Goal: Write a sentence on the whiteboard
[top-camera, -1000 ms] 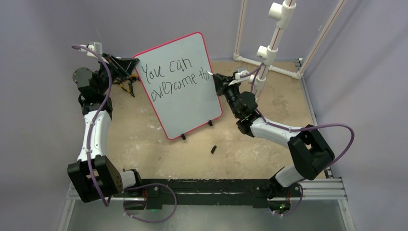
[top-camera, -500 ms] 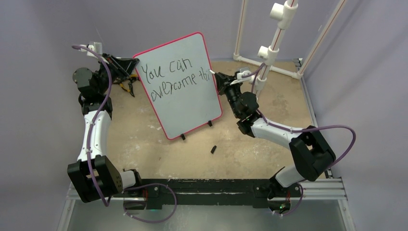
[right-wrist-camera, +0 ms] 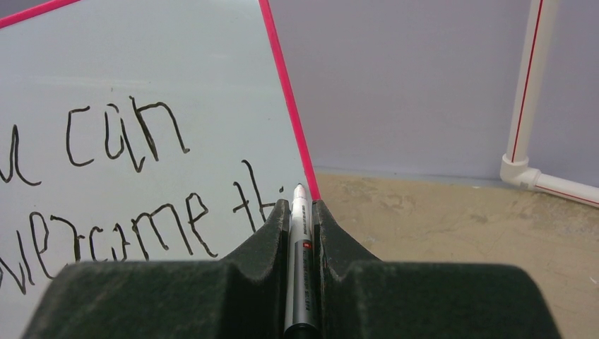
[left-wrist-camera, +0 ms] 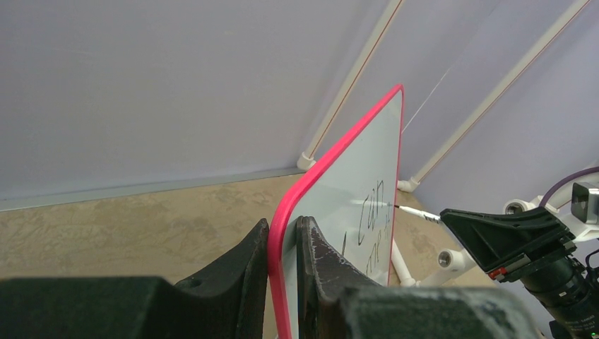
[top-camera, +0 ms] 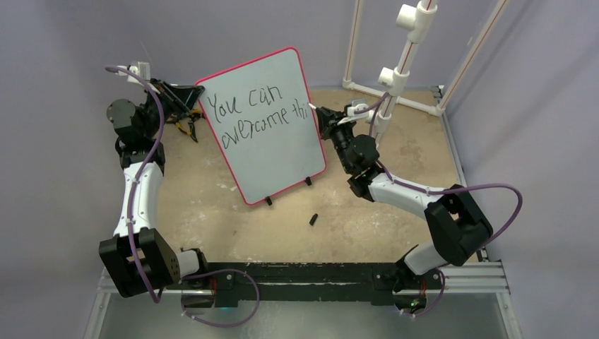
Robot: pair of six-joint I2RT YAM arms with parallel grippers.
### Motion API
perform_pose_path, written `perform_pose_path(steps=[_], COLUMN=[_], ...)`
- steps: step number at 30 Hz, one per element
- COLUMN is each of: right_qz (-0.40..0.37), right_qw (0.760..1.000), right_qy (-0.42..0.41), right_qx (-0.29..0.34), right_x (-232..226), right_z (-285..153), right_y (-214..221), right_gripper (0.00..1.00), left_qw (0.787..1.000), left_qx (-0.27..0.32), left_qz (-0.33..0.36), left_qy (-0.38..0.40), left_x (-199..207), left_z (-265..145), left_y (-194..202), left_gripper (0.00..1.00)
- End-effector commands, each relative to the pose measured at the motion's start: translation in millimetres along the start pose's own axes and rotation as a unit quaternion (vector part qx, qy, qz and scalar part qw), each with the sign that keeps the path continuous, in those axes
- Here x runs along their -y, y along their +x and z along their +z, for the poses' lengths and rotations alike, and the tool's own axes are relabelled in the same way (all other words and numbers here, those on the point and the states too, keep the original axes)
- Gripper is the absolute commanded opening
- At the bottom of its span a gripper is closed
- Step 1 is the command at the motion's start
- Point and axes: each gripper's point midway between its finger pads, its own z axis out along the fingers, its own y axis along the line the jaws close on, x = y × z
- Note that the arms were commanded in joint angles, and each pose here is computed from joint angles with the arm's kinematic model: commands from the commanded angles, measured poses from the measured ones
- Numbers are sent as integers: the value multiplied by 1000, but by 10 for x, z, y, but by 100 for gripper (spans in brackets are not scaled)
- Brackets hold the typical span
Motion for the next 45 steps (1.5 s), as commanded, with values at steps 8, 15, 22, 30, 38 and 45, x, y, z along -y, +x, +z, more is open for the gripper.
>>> perform_pose_path(steps=[8,15,22,30,38,45], right_qz=[2,-1,1,4,-4,-9], right_qw=[1000,1000,999,998,998,998], right_qy=[-3,-13,35,50,13,-3], right_qx=[-6,-23,-23,-37,-56,-57], right_x=[37,-14,150,207,91,-23], right_z=[-67,-151,-175,-213,-312,-384], right_y=[33,151,174,243,368,397], right_gripper=[0,0,0,0,0,0], left_qw=[1000,1000,1000,1000,1000,1000], left_qx=[-4,-4,-4,-3,-2,-2], left_qz=[-4,-4,-4,-3,-3,-3], left_qy=[-2,-3,-3,-2,-2,-2], left_x=[-51,-61,-57,-47,-47,-44], left_z=[-12,-13,-16,-17,-18,-19], left_y=[65,64,65,58,54,55], left_gripper=[15,15,15,15,15,15])
